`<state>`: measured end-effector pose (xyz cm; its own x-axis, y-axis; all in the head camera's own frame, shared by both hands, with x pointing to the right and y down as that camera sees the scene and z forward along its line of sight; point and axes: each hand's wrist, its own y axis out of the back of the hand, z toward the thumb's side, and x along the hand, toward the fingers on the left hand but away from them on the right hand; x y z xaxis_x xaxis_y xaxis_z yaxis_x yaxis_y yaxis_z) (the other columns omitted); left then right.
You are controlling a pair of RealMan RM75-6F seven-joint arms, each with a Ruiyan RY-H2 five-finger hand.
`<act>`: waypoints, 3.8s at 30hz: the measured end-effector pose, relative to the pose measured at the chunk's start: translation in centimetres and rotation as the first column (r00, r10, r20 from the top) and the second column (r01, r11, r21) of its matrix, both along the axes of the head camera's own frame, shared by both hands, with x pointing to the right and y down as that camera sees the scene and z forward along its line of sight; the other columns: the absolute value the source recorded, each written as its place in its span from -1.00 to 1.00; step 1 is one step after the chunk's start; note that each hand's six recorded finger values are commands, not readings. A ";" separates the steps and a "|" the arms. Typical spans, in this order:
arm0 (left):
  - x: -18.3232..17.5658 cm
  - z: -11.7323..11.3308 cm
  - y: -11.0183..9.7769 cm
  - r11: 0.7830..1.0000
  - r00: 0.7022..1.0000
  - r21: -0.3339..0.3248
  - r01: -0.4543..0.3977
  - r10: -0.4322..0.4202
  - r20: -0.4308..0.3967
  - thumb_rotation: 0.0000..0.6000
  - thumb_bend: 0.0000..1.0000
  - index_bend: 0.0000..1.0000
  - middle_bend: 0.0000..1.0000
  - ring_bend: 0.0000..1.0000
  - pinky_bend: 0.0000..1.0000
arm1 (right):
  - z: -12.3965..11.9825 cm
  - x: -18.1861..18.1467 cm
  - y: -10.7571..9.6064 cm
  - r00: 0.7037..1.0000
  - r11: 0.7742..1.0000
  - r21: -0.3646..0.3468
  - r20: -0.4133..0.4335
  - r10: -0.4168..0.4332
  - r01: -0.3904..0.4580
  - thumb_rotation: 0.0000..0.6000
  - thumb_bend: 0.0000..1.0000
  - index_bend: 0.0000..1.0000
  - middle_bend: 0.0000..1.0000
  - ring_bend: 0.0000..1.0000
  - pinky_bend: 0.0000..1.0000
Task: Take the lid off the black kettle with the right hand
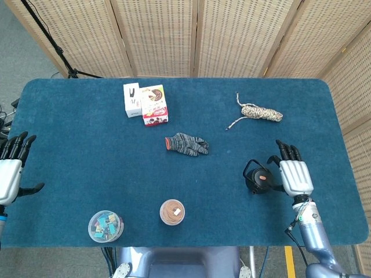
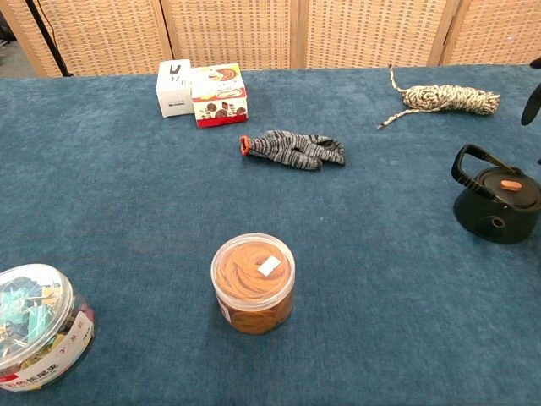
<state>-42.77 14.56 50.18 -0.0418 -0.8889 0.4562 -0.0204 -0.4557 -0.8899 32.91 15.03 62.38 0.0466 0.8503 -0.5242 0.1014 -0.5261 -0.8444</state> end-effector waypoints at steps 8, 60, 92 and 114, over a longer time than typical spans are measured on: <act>0.0 0.2 -0.1 1.000 1.000 -0.006 -0.002 0.002 -0.001 1.00 -1.00 -1.00 -1.00 -1.00 -1.00 | 1.2 -0.6 0.6 1.000 1.000 -0.010 -0.003 0.007 -0.007 1.00 -0.46 -0.24 -1.00 -1.00 -1.00; -0.1 0.4 -0.2 1.000 1.000 -0.010 0.002 -0.002 0.005 1.00 -1.00 -1.00 -1.00 -1.00 -1.00 | 4.5 -1.2 1.1 1.000 0.998 -0.061 -0.027 0.012 -0.014 1.00 -0.32 -0.04 -1.00 -1.00 -1.00; -0.2 0.9 -0.6 1.000 1.000 -0.020 0.003 -0.003 0.014 1.00 -1.00 -1.00 -1.00 -1.00 -1.00 | 5.5 -1.2 1.2 0.999 0.996 -0.092 -0.031 0.016 -0.019 1.00 -0.24 0.17 -1.00 -1.00 -1.00; -0.2 1.1 -0.5 1.000 1.000 -0.023 -0.001 0.002 0.015 1.00 -1.00 -1.00 -1.00 -1.00 -1.00 | 5.2 -0.9 1.3 0.999 0.998 -0.065 -0.036 0.020 -0.022 1.00 -0.12 0.29 -0.96 -1.00 -1.00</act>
